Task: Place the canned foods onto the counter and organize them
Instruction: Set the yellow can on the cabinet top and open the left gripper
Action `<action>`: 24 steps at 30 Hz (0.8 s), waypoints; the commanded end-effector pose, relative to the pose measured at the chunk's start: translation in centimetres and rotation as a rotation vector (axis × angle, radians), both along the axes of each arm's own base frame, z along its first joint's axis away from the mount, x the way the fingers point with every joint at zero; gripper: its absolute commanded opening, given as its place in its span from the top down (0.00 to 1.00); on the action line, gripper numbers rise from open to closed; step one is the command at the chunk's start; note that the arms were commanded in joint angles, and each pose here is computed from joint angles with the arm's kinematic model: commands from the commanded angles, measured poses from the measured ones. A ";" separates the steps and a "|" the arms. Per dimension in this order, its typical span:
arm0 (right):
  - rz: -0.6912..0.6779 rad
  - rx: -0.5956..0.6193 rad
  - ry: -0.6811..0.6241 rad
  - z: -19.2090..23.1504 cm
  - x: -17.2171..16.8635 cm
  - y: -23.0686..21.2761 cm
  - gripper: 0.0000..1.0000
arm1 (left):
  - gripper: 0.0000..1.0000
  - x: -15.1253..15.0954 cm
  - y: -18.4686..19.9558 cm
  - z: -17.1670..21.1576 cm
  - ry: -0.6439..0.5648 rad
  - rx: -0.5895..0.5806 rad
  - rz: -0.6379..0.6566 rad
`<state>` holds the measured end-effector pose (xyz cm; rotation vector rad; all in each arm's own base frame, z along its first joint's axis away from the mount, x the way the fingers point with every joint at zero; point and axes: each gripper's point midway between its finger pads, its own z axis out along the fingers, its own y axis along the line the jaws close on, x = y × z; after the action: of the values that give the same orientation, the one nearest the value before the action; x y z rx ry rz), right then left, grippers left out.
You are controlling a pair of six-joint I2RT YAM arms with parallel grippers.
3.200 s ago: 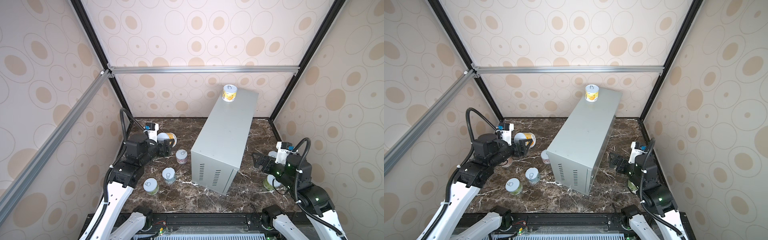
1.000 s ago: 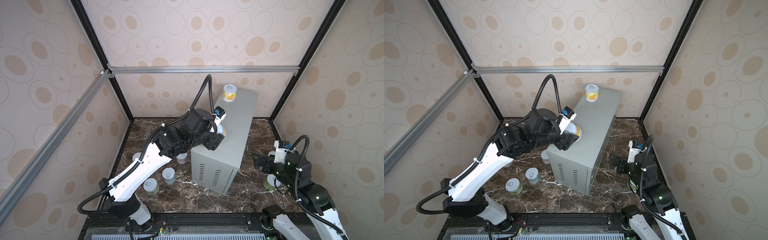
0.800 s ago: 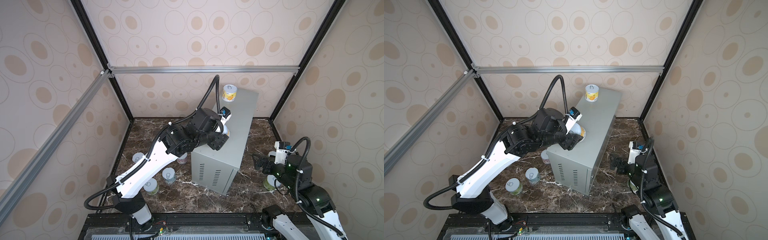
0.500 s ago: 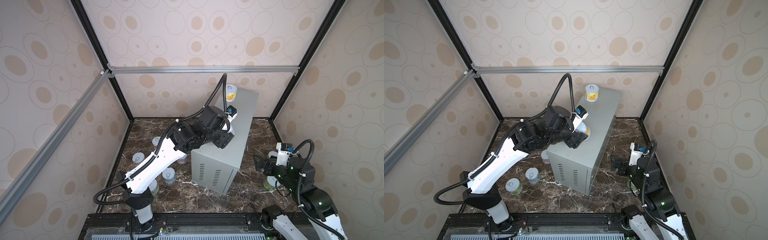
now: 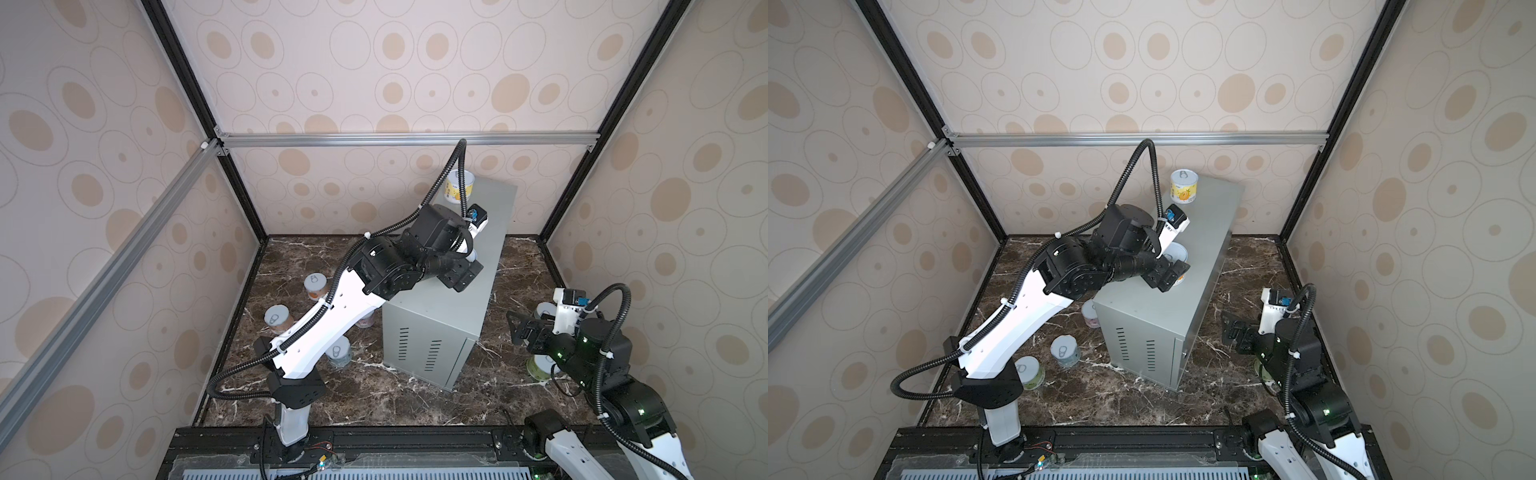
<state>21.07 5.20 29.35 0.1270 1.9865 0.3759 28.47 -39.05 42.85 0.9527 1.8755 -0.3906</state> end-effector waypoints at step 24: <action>0.157 -0.052 -0.091 7.5 -2.8 1.3 0.01 | 0.01 -3.6 10.5 9.5 -0.264 -0.360 0.162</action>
<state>18.53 6.10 36.81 -0.0263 1.8899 0.4266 25.28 -30.53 48.89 0.7165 1.6661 -0.4158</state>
